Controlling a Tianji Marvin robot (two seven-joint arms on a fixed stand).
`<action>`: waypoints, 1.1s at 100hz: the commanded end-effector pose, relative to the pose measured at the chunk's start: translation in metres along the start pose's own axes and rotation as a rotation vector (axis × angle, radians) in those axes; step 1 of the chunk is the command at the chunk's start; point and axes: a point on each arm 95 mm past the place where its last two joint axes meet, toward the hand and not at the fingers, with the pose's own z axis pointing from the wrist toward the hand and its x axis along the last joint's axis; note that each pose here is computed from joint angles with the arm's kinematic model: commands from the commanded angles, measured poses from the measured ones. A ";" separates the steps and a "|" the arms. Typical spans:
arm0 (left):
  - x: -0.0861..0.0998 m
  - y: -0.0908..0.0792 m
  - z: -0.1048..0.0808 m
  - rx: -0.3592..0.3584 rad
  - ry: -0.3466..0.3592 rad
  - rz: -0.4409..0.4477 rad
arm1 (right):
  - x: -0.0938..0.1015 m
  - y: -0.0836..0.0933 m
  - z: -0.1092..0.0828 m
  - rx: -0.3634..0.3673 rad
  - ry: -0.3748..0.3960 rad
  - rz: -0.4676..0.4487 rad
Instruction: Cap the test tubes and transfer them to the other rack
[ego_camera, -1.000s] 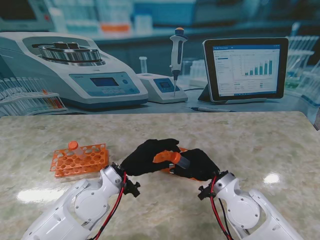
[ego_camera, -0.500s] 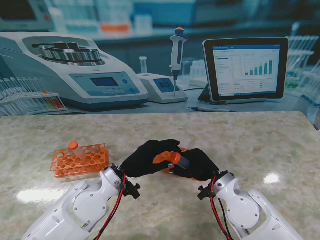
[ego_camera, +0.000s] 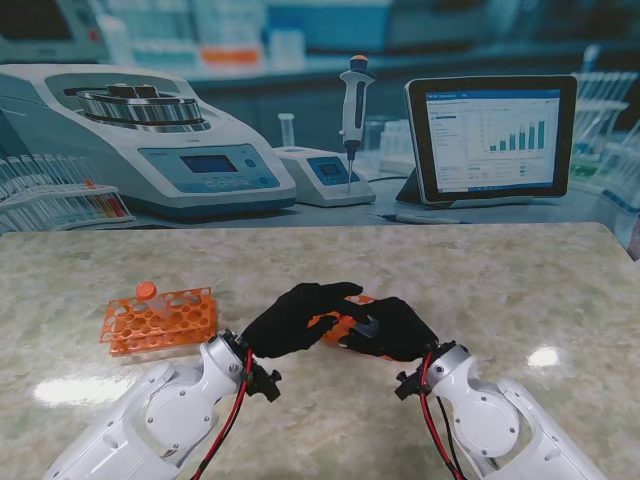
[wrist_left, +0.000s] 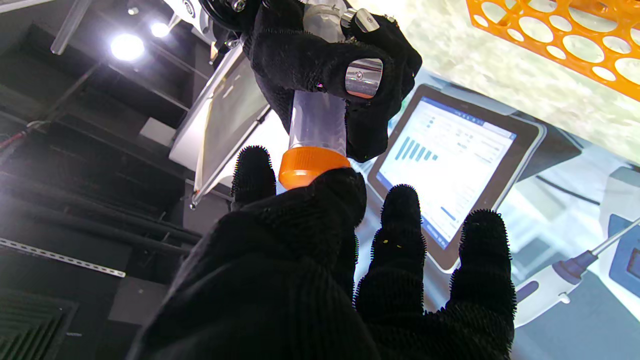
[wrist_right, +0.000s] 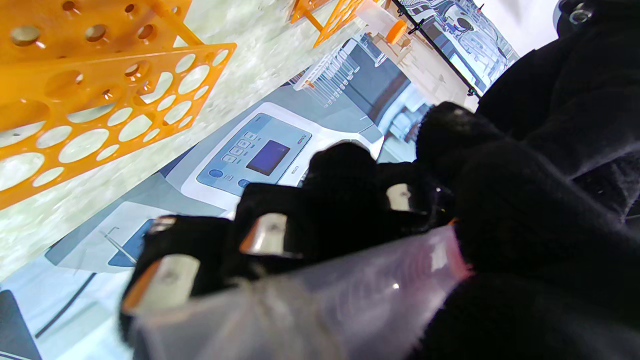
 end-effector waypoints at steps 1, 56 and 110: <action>0.003 -0.002 0.000 0.000 0.008 0.004 | 0.002 -0.004 -0.001 0.008 0.000 0.010; 0.012 -0.011 -0.008 0.026 0.015 -0.007 | 0.002 -0.005 0.000 0.011 0.001 0.011; 0.005 -0.009 -0.003 0.002 -0.031 0.008 | 0.002 -0.005 0.000 0.007 0.000 0.010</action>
